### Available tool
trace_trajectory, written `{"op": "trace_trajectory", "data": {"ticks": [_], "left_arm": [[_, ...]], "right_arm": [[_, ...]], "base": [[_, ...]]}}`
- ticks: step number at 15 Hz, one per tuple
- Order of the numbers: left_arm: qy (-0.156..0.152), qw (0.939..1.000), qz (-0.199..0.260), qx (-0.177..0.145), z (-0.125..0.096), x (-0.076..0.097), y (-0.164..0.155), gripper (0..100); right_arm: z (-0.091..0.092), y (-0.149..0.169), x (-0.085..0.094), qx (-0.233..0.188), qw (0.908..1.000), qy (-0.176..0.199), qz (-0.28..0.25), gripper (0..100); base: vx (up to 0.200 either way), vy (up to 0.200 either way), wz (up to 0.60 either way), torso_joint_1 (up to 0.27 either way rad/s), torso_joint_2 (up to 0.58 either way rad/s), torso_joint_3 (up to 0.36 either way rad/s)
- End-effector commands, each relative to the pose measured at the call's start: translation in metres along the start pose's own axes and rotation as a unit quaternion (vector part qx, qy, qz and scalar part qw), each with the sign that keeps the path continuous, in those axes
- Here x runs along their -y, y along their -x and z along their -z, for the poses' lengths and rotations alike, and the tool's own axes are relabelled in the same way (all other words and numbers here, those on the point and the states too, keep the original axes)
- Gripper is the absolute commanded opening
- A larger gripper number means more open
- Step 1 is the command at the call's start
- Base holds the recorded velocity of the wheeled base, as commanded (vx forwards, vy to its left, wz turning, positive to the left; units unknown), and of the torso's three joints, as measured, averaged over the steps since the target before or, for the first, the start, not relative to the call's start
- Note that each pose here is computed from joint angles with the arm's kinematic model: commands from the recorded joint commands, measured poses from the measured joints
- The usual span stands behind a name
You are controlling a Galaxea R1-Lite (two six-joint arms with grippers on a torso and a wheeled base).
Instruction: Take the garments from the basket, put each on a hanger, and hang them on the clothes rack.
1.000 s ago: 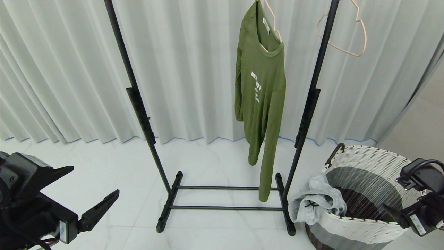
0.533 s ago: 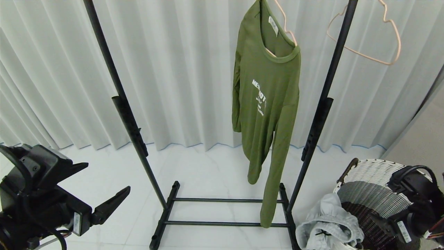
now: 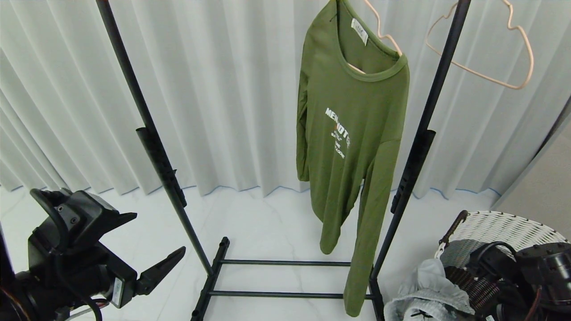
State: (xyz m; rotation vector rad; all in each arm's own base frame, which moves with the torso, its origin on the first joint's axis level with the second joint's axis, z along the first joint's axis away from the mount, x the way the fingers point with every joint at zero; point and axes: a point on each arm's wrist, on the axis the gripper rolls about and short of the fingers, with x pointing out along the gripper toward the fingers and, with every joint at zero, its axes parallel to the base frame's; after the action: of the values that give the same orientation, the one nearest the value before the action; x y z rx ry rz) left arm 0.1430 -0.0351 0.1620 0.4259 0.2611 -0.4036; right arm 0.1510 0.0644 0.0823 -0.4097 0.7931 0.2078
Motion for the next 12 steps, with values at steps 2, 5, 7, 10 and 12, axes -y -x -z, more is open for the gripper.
{"op": "trace_trajectory", "data": {"ticks": [2,5,7,10,12], "left_arm": [[0.001,1.0,0.005,-0.007,0.001,0.001,-0.004,100],[0.002,1.0,0.004,-0.008,0.001,0.0,-0.004,100],[0.002,1.0,0.005,-0.008,0.001,0.0,-0.004,100],[0.006,0.9999,0.004,-0.007,0.0,0.0,-0.005,100],[0.006,0.9999,0.004,-0.007,0.001,0.0,-0.004,100]], "right_arm": [[0.008,-0.015,-0.005,-0.049,0.9988,-0.005,-0.003,100],[0.01,-0.03,-0.008,-0.065,0.9968,-0.031,0.035,100],[0.008,-0.043,-0.011,-0.048,0.9959,-0.05,0.058,100],[0.016,-0.051,-0.012,-0.064,0.992,-0.051,0.096,0],[0.013,-0.051,-0.012,-0.058,0.992,-0.054,0.098,0]], "base": [[0.0,0.0,0.0,0.0,0.0,0.0],[0.0,0.0,0.0,0.0,0.0,0.0],[0.0,0.0,0.0,0.0,0.0,0.0],[0.0,0.0,0.0,0.0,0.0,0.0],[0.0,0.0,0.0,0.0,0.0,0.0]]}}
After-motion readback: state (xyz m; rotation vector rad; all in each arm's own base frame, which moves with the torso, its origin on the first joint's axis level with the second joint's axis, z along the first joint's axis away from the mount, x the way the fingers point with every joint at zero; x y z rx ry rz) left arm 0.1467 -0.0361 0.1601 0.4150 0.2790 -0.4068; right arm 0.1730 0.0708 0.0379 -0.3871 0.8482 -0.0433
